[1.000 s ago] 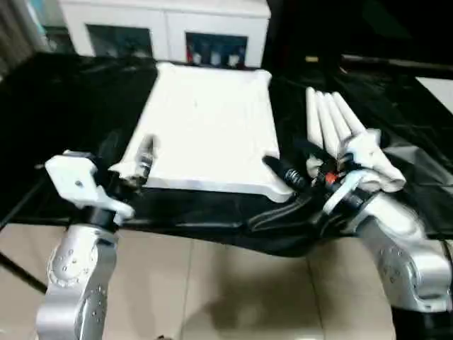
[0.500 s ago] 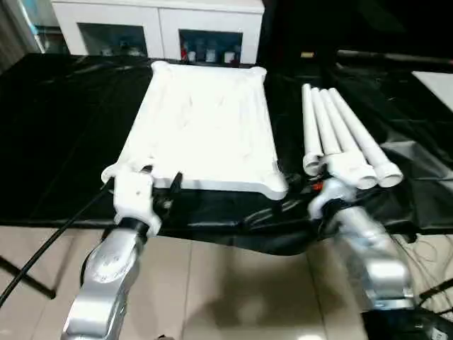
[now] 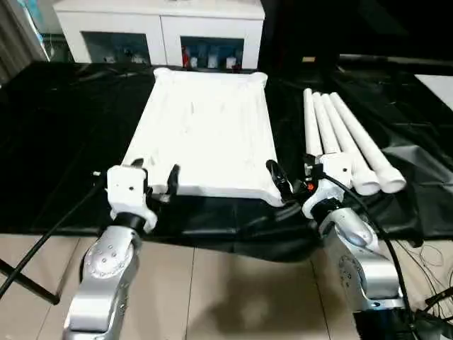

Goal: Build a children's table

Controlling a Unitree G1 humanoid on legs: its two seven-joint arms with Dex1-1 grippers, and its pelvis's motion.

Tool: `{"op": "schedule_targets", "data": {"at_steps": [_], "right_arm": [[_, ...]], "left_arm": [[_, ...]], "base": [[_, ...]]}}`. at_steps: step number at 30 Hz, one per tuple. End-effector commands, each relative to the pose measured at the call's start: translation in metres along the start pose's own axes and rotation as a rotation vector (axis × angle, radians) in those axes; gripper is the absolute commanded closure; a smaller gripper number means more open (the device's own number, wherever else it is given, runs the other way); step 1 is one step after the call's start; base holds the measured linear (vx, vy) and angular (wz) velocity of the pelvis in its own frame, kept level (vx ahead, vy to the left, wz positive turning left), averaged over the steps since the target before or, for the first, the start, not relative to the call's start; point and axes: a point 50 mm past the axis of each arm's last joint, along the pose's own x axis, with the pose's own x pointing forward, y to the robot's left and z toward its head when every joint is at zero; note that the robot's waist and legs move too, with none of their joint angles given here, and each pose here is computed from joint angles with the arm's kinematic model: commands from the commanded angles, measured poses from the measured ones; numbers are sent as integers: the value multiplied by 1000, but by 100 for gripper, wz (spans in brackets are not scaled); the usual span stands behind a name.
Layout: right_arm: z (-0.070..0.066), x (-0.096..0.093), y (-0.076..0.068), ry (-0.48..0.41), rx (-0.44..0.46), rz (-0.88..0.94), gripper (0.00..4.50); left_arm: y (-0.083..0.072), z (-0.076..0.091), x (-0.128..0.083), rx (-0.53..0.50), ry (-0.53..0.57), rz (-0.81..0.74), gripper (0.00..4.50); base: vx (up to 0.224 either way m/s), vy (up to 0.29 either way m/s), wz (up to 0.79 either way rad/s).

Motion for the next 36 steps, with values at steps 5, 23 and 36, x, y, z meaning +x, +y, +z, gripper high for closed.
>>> {"op": "schedule_targets", "data": {"at_steps": [5,23,36], "right_arm": [[5,4,6,-16,14,29,0],[4,5,4,-31,26,-22,0],[4,6,17,-40,-45,51,0]], "left_arm": [[5,0,1,-9,1,34,2],[2,3,9,-23,-16,-3,2],[3,4,11,-27,-27,-3,2]], "base": [[80,-4,9],[3,-2,-2],[59,9,28]]}}
